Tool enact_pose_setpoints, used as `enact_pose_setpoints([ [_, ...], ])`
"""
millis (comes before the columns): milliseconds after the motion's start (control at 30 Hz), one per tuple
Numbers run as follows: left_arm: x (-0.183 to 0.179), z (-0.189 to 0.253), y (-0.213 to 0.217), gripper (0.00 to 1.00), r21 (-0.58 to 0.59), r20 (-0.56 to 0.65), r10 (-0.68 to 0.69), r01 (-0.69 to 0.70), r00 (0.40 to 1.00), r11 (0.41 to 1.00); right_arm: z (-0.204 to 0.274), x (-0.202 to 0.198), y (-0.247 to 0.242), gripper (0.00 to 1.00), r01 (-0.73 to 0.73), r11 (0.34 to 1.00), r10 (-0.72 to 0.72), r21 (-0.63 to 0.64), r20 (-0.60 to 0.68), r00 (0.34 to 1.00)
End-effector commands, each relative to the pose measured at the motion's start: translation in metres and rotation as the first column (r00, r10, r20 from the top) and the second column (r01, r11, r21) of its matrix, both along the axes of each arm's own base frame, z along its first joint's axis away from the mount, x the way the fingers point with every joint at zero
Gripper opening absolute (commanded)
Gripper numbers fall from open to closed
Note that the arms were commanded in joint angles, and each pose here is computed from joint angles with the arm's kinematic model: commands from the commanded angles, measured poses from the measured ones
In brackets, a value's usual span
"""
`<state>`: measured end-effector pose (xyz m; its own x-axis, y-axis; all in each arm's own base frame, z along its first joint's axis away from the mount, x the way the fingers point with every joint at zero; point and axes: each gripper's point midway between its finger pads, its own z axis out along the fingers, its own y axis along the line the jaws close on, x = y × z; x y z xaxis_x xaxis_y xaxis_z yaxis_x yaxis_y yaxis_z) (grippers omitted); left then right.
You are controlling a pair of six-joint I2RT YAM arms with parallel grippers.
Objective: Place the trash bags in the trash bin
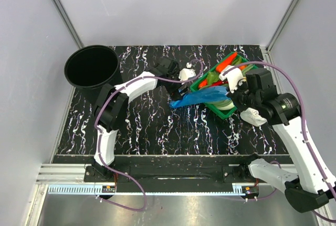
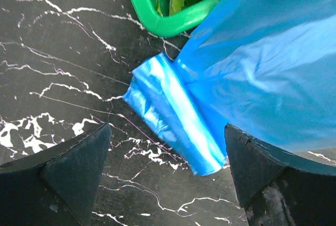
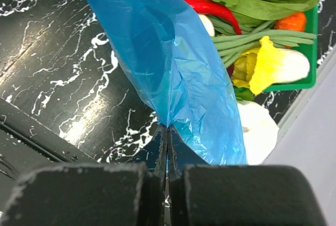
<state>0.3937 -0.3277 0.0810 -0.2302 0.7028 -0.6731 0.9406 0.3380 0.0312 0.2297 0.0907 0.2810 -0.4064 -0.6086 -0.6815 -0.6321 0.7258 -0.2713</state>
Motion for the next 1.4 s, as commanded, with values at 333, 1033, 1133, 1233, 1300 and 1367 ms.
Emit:
enact_pose_setpoints([
  [333,-0.014,-0.016,-0.005,0.91,0.051,-0.069,0.033,-0.029,0.997,0.998,0.034,-0.002,-0.024,0.00,0.046,0.999,-0.044,-0.014,0.123,0.991],
  [1033,-0.019,-0.040,-0.028,0.68,0.072,-0.090,0.113,-0.107,0.989,0.992,0.030,-0.003,-0.028,0.00,0.067,0.998,-0.065,-0.010,0.126,0.990],
  [1133,-0.021,-0.044,-0.028,0.57,0.074,-0.101,0.114,-0.107,0.988,0.992,0.027,-0.003,-0.028,0.00,0.068,0.998,-0.066,-0.014,0.119,0.991],
  [1233,-0.023,-0.043,-0.026,0.26,0.072,-0.105,0.113,-0.106,0.988,0.992,0.021,-0.002,-0.028,0.00,0.066,0.998,-0.064,-0.015,0.107,0.992],
  [1300,-0.023,-0.039,-0.023,0.09,0.075,-0.096,0.117,-0.110,0.988,0.991,0.015,-0.003,-0.026,0.00,0.058,0.998,-0.056,-0.018,0.088,0.995],
  [1367,-0.022,-0.033,-0.016,0.01,0.075,-0.084,0.128,-0.122,0.988,0.990,0.009,-0.005,-0.026,0.00,0.054,0.998,-0.052,-0.024,0.069,0.996],
])
